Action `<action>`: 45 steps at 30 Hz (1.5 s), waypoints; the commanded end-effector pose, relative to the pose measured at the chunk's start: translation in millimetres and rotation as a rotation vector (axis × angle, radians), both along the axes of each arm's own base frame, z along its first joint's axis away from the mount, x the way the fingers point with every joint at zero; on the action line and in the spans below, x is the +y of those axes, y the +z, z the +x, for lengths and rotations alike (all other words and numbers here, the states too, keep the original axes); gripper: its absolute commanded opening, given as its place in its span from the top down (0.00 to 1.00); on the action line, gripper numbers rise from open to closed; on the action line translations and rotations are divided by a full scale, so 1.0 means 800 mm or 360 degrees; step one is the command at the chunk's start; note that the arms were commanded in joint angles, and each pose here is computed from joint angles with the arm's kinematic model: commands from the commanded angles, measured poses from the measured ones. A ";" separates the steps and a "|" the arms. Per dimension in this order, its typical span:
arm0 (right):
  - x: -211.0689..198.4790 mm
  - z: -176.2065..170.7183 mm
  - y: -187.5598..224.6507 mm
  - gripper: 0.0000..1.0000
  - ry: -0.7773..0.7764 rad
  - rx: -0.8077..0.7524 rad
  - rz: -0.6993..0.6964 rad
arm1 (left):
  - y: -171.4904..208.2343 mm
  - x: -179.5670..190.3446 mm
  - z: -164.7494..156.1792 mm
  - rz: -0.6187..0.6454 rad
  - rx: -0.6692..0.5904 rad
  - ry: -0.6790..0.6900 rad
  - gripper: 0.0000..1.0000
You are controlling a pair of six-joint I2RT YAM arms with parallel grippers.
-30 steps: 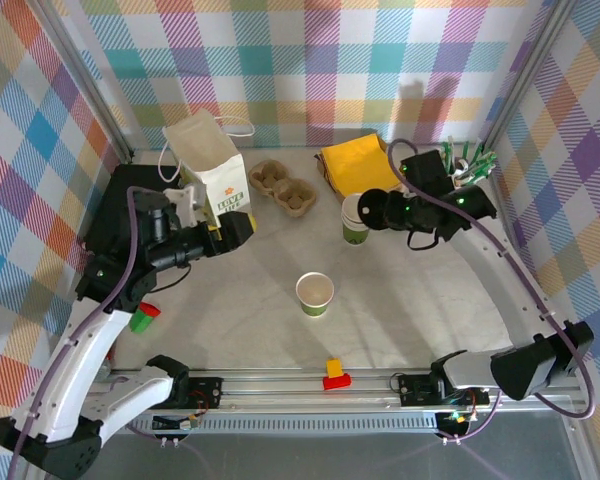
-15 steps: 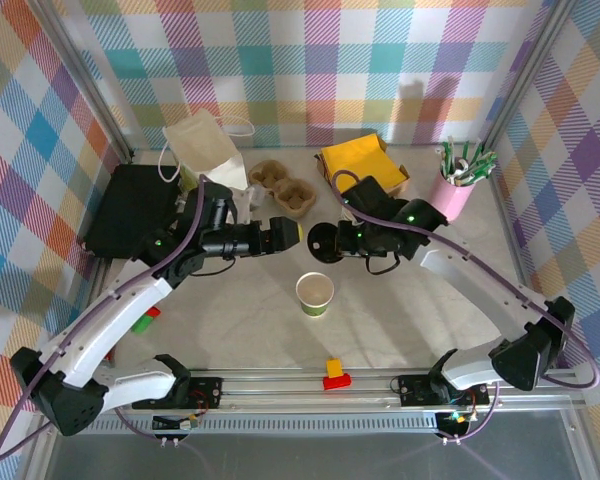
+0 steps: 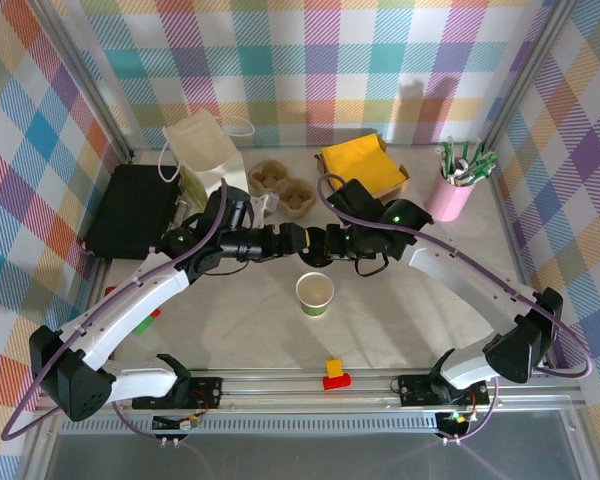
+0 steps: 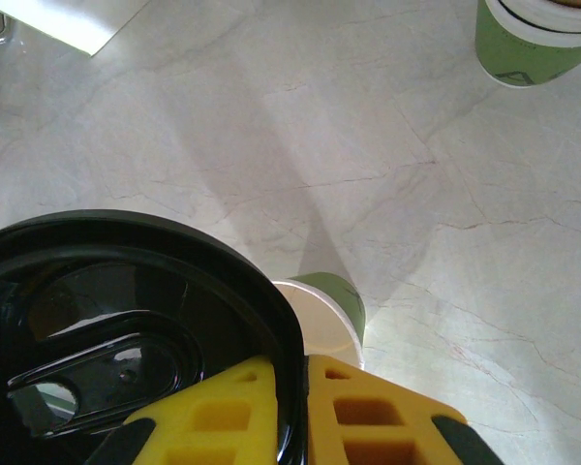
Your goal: Pack the takeout coffee
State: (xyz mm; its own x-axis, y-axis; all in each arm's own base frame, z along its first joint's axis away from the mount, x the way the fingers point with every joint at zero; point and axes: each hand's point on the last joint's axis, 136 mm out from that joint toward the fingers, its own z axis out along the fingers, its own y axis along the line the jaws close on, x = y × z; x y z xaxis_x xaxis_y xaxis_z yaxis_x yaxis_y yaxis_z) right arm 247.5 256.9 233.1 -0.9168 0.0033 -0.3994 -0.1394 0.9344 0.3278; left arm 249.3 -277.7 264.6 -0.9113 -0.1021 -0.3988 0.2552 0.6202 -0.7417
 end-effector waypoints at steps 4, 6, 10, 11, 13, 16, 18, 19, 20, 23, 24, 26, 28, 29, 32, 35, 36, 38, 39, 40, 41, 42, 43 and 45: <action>0.012 -0.001 0.015 0.87 -0.0001 -0.0020 0.0054 | -0.008 -0.012 0.000 -0.0046 0.0031 -0.0035 0.37; 0.014 -0.002 0.016 0.87 0.0003 -0.0022 0.0058 | -0.008 -0.015 -0.001 -0.0067 0.0041 -0.0047 0.44; 0.014 -0.004 0.015 0.86 0.0006 -0.0035 0.0044 | -0.007 -0.015 -0.001 -0.0076 0.0052 -0.0041 0.58; 0.014 -0.004 0.014 0.86 0.0006 -0.0038 0.0038 | -0.006 -0.014 -0.001 -0.0078 0.0050 -0.0038 0.61; 0.013 -0.004 0.014 0.82 0.0017 -0.0055 0.0030 | -0.005 -0.013 -0.002 -0.0084 0.0055 -0.0028 0.66; 0.012 -0.004 0.018 0.79 0.0042 -0.0105 0.0033 | -0.001 -0.012 -0.004 -0.0107 0.0064 -0.0018 0.74; 0.009 -0.003 0.023 0.75 0.0051 -0.0148 0.0038 | 0.004 -0.011 -0.006 -0.0125 0.0067 -0.0009 0.78; 0.009 -0.003 0.026 0.73 0.0060 -0.0171 0.0044 | 0.005 -0.010 -0.007 -0.0131 0.0067 0.0000 0.78; 0.007 -0.003 0.030 0.70 0.0072 -0.0197 0.0049 | 0.007 -0.008 -0.008 -0.0134 0.0067 0.0007 0.79; 0.004 -0.004 0.049 0.60 0.0130 -0.0306 0.0075 | 0.013 -0.004 -0.011 -0.0141 0.0068 0.0030 0.81; 0.002 -0.005 0.057 0.58 0.0156 -0.0348 0.0087 | 0.014 -0.001 -0.012 -0.0137 0.0067 0.0040 0.81; -0.001 -0.007 0.074 0.53 0.0218 -0.0450 0.0116 | 0.017 0.004 -0.015 -0.0128 0.0073 0.0060 0.81; -0.001 -0.012 0.092 0.50 0.0314 -0.0565 0.0159 | 0.021 0.009 -0.019 -0.0124 0.0069 0.0074 0.81; -0.002 -0.014 0.101 0.49 0.0358 -0.0638 0.0172 | 0.023 0.012 -0.021 -0.0124 0.0065 0.0081 0.82; -0.005 -0.025 0.123 0.47 0.0508 -0.0815 0.0196 | 0.029 0.020 -0.027 -0.0124 0.0054 0.0109 0.82; -0.008 -0.037 0.143 0.47 0.0652 -0.0987 0.0213 | 0.030 0.031 -0.032 -0.0105 0.0075 0.0146 0.84; -0.009 -0.040 0.149 0.47 0.0685 -0.1047 0.0216 | 0.031 0.034 -0.034 -0.0103 0.0083 0.0156 0.84; -0.013 -0.046 0.162 0.47 0.0730 -0.1187 0.0212 | 0.031 0.040 -0.037 -0.0093 0.0102 0.0182 0.84; -0.015 -0.048 0.166 0.47 0.0753 -0.1241 0.0210 | 0.031 0.045 -0.039 -0.0087 0.0111 0.0201 0.84; -0.015 -0.052 0.171 0.47 0.0797 -0.1305 0.0212 | 0.032 0.049 -0.041 -0.0086 0.0115 0.0215 0.84; -0.015 -0.056 0.176 0.46 0.0836 -0.1368 0.0212 | 0.032 0.052 -0.042 -0.0083 0.0124 0.0223 0.84; -0.016 -0.057 0.178 0.44 0.0871 -0.1430 0.0192 | 0.033 0.057 -0.044 -0.0080 0.0135 0.0241 0.84; -0.016 -0.059 0.179 0.44 0.0901 -0.1475 0.0179 | 0.033 0.062 -0.046 -0.0076 0.0144 0.0258 0.84; -0.013 -0.062 0.178 0.42 0.1007 -0.1564 0.0125 | 0.034 0.070 -0.049 -0.0077 0.0170 0.0295 0.84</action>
State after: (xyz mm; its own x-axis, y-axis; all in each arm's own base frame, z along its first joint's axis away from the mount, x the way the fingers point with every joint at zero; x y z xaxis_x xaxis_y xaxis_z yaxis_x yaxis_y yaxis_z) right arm 200.6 236.6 356.8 -0.2602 -0.2488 -0.9329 -0.7452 0.6662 0.0302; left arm 216.2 -234.5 284.3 -0.9145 -0.2490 -0.3188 0.1073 0.6107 -0.7846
